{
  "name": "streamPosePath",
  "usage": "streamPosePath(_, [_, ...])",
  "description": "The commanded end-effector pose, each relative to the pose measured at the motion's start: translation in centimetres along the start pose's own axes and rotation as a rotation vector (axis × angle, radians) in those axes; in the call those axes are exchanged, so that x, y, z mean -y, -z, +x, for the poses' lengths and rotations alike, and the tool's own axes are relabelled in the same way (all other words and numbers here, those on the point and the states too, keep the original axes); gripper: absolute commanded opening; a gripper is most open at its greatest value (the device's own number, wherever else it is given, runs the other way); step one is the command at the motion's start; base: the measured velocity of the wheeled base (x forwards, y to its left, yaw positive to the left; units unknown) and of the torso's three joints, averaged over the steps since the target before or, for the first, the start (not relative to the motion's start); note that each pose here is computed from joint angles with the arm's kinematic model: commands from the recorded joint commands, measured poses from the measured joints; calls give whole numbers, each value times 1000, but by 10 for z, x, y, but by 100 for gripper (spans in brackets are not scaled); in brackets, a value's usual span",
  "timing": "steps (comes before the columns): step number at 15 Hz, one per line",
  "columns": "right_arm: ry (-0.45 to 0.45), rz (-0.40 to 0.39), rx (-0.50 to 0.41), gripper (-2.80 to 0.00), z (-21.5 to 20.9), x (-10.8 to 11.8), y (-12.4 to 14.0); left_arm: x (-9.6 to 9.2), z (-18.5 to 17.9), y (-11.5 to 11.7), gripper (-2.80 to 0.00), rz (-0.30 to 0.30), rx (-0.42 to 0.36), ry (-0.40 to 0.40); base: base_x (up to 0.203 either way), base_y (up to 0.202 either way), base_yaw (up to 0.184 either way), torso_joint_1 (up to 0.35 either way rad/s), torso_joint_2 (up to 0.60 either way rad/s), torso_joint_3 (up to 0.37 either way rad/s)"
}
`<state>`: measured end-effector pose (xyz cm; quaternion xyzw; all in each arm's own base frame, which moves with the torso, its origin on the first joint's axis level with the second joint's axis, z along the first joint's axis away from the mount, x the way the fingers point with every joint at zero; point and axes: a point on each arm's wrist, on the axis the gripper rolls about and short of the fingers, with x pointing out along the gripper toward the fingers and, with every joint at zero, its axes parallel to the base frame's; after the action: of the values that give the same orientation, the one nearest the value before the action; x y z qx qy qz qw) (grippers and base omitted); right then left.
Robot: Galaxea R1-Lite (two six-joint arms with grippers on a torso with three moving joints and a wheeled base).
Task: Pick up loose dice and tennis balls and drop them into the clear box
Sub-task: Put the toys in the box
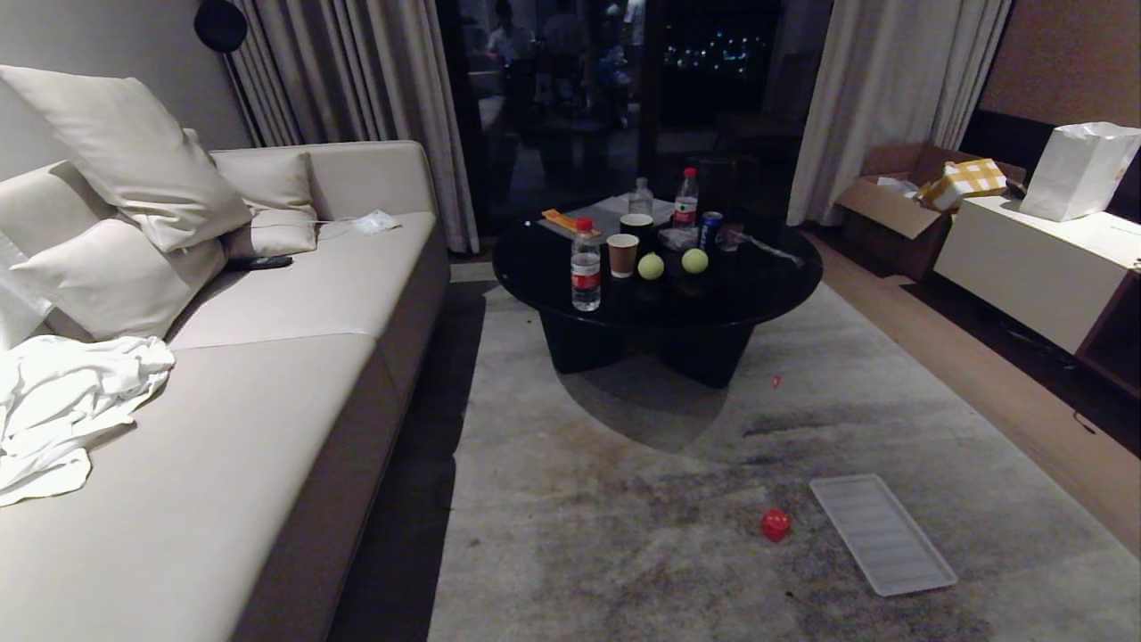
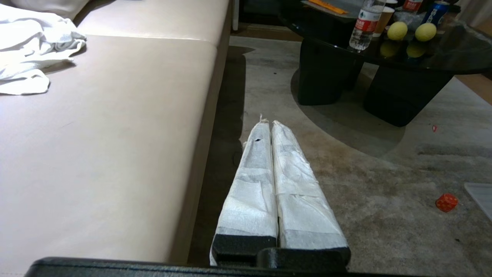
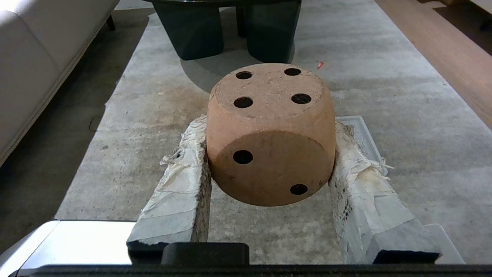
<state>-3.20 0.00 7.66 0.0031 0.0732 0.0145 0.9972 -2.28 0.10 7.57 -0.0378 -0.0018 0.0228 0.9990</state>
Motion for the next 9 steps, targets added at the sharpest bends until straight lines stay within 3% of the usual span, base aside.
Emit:
streamPosePath(1, [-1,0,-2,-280,0,0,0,0,0,0,-280,-3,-1,-2,0,0,0,0,7,29])
streamPosePath(9, [-1,-1,-2,-280,0,0,0,0,0,0,-280,0,-2,1,0,0,0,0,0,0])
